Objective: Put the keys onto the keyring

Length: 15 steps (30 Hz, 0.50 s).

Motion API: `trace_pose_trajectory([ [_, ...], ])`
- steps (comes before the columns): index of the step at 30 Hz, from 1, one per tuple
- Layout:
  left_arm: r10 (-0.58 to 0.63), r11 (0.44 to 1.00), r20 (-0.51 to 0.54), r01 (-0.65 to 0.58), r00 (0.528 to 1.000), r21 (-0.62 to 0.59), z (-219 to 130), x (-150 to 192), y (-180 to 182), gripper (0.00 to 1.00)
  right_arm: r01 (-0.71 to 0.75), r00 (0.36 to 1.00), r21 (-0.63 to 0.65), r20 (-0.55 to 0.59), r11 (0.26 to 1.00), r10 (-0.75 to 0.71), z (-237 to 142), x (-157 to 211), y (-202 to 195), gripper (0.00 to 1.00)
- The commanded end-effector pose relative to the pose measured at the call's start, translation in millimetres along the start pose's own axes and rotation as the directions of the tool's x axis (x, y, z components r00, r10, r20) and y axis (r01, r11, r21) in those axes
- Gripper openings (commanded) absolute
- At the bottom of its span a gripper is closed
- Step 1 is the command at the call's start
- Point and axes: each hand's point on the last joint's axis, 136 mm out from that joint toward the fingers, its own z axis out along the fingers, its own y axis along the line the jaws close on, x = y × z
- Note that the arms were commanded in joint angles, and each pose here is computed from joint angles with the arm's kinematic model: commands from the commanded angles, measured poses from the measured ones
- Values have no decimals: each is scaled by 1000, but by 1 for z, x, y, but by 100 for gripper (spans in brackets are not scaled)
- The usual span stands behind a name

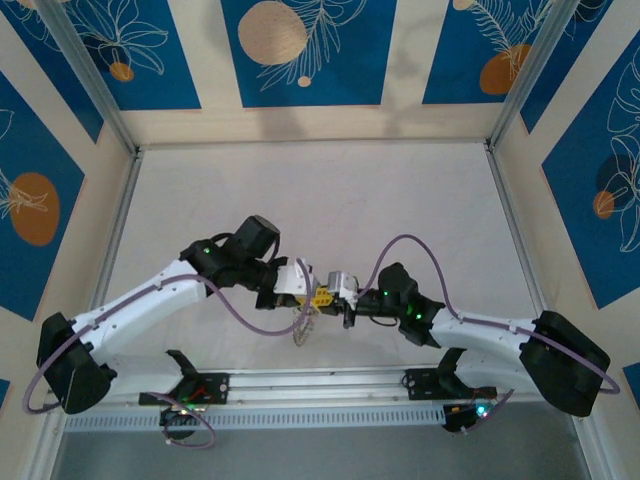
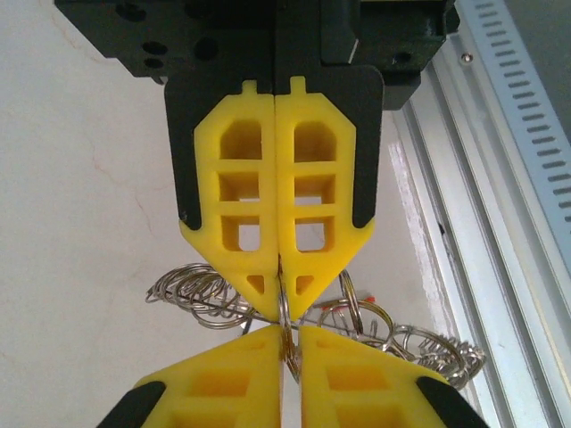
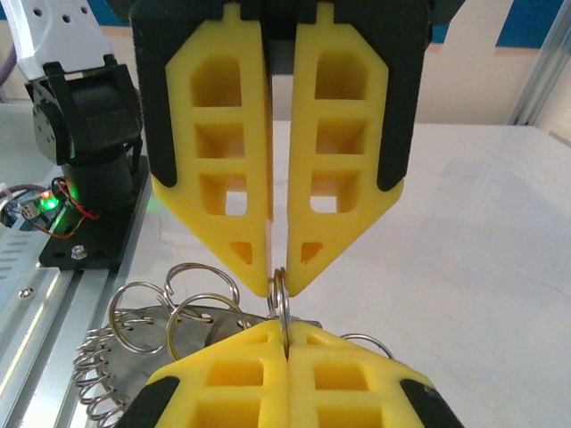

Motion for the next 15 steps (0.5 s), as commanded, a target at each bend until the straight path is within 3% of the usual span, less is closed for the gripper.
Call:
trace_pose_trajectory([
  [1,-2,1000,91,1,996,10,0,-11,-3,13,38,990,15,135,999,-39,-9,-32,-2,0],
  [10,-19,1000,135,19,991,1,3,-13,0,15,54,979,24,196,998,-57,-15,-44,-1,0],
  [15,-23,999,125,25,992,-19,-1,-14,5,0,51,985,34,165,998,-56,-11,-37,-4,3],
])
